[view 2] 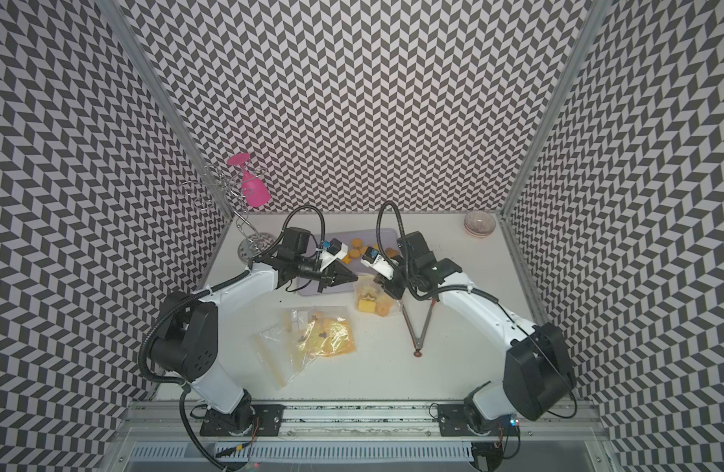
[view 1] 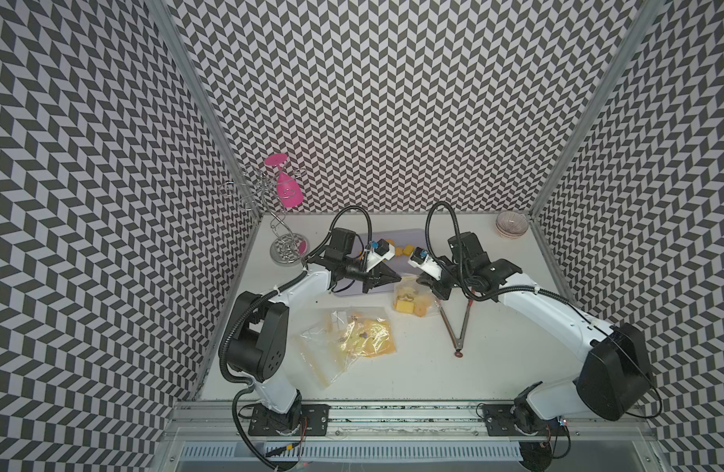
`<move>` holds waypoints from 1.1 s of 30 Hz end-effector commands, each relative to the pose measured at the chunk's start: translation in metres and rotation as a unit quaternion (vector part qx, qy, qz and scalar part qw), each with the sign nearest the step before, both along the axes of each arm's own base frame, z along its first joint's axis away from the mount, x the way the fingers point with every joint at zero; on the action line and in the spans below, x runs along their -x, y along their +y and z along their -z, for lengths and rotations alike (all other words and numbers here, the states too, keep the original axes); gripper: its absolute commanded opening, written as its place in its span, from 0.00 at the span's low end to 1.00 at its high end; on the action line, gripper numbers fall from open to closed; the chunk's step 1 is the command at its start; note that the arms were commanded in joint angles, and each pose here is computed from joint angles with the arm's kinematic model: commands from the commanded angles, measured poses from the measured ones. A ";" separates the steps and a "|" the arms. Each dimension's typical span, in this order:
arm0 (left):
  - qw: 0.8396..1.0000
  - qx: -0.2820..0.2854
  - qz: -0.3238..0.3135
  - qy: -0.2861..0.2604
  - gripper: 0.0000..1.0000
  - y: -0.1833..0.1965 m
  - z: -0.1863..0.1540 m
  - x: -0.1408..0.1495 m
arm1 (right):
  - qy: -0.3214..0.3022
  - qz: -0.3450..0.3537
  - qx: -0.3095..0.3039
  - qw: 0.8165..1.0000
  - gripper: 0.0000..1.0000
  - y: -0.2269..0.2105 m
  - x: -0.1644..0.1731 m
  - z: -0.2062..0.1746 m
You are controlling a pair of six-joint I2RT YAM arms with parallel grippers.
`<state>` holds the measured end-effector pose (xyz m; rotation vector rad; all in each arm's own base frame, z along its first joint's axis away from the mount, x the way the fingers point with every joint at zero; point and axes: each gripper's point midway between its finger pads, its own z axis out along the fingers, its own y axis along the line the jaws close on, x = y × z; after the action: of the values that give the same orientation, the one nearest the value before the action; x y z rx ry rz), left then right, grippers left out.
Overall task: Put the cookies into a resealable bag to prevent moisture
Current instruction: Close the ziploc bag at the center of the board.
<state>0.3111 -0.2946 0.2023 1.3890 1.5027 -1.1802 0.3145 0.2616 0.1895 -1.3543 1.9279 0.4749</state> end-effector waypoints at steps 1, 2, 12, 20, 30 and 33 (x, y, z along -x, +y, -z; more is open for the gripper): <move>1.000 0.011 0.017 -0.014 0.00 -0.004 -0.009 0.001 | -0.024 -0.019 -0.019 0.999 0.18 0.013 -0.006 -0.015; 1.000 0.011 0.017 -0.014 0.00 -0.004 -0.008 0.001 | -0.024 -0.020 -0.019 0.999 0.06 0.014 -0.005 -0.014; 1.000 0.010 0.016 -0.013 0.00 -0.004 -0.009 0.001 | -0.022 -0.036 -0.022 0.999 0.03 0.025 -0.004 -0.016; 1.000 0.010 0.018 -0.013 0.00 -0.005 -0.008 0.002 | -0.024 -0.042 -0.033 0.998 0.21 0.031 -0.004 -0.018; 1.000 0.010 0.019 -0.014 0.00 -0.005 -0.008 0.003 | -0.023 -0.051 -0.045 0.997 0.03 0.037 -0.003 -0.022; 1.000 0.011 0.021 -0.013 0.00 -0.006 -0.008 0.004 | -0.023 -0.051 -0.049 0.997 0.07 0.038 -0.004 -0.023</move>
<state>0.3096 -0.2958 0.2018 1.3942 1.5008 -1.1841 0.3133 0.2855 0.1928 -1.3983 1.8741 0.5429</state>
